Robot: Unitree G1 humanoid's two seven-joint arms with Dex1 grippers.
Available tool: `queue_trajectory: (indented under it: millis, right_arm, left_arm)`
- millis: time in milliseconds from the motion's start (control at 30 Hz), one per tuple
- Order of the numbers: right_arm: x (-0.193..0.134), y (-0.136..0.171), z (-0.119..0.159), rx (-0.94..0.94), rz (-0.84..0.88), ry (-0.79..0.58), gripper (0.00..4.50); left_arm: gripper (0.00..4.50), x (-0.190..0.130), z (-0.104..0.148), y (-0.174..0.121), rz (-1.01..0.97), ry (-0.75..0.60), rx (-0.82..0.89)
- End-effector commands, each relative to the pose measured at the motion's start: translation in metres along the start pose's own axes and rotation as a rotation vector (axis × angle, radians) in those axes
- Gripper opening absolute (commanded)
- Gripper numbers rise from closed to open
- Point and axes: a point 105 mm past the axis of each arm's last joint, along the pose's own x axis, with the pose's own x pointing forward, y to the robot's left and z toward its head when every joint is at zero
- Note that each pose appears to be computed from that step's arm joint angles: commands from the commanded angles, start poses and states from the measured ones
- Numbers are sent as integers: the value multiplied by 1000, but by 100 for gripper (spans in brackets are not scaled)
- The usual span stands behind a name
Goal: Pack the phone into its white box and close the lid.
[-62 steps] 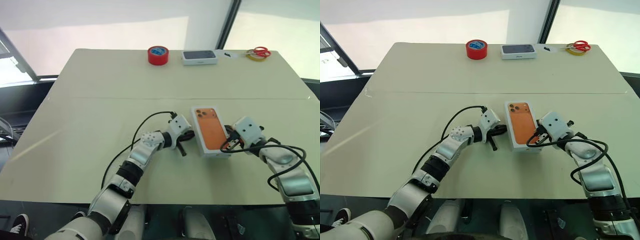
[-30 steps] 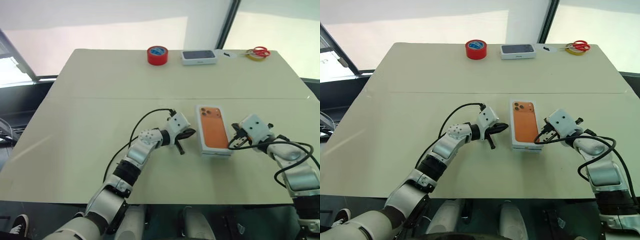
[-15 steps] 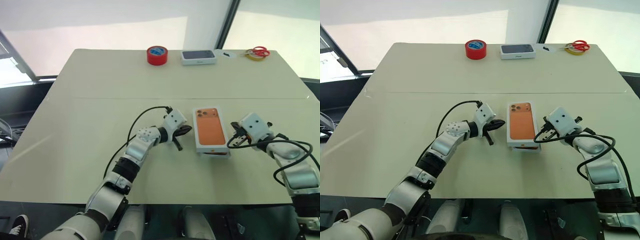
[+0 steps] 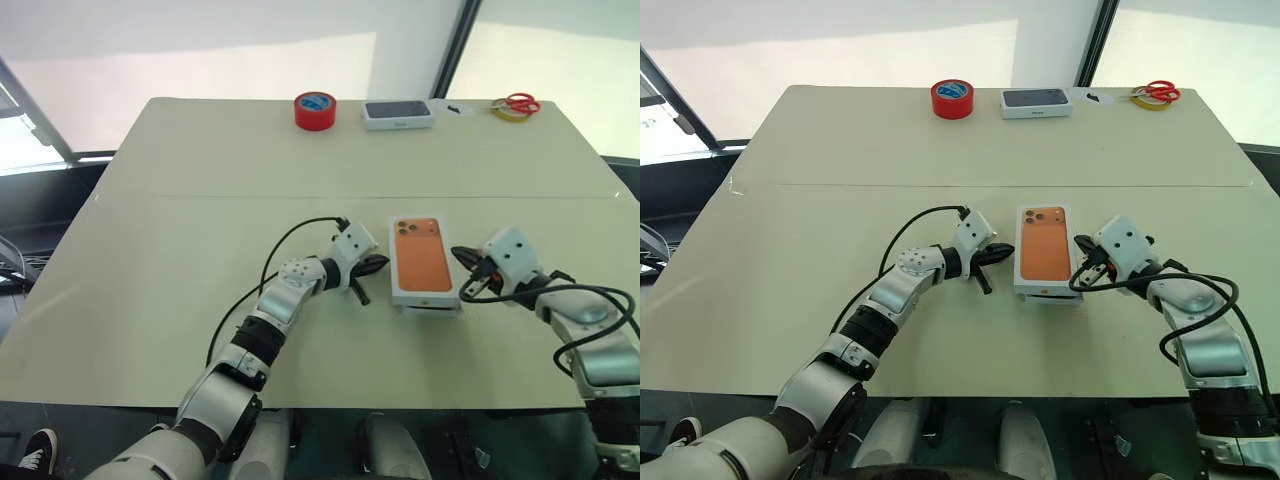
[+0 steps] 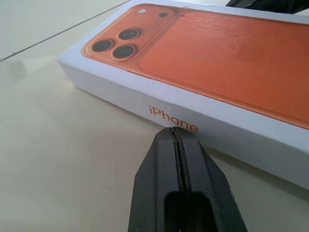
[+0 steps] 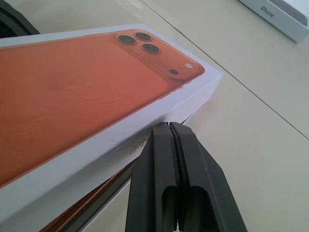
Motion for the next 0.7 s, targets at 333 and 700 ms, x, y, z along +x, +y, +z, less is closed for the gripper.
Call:
queue_trajectory:
  millis: [333, 700]
  right_arm:
    - [-13, 7, 13, -38, 40, -39, 3]
    - [-19, 7, 6, -55, 45, 0, 3]
  left_arm:
    - [0, 12, 28, -23, -117, -74, 86]
    - [0, 13, 28, -25, -124, -75, 88]
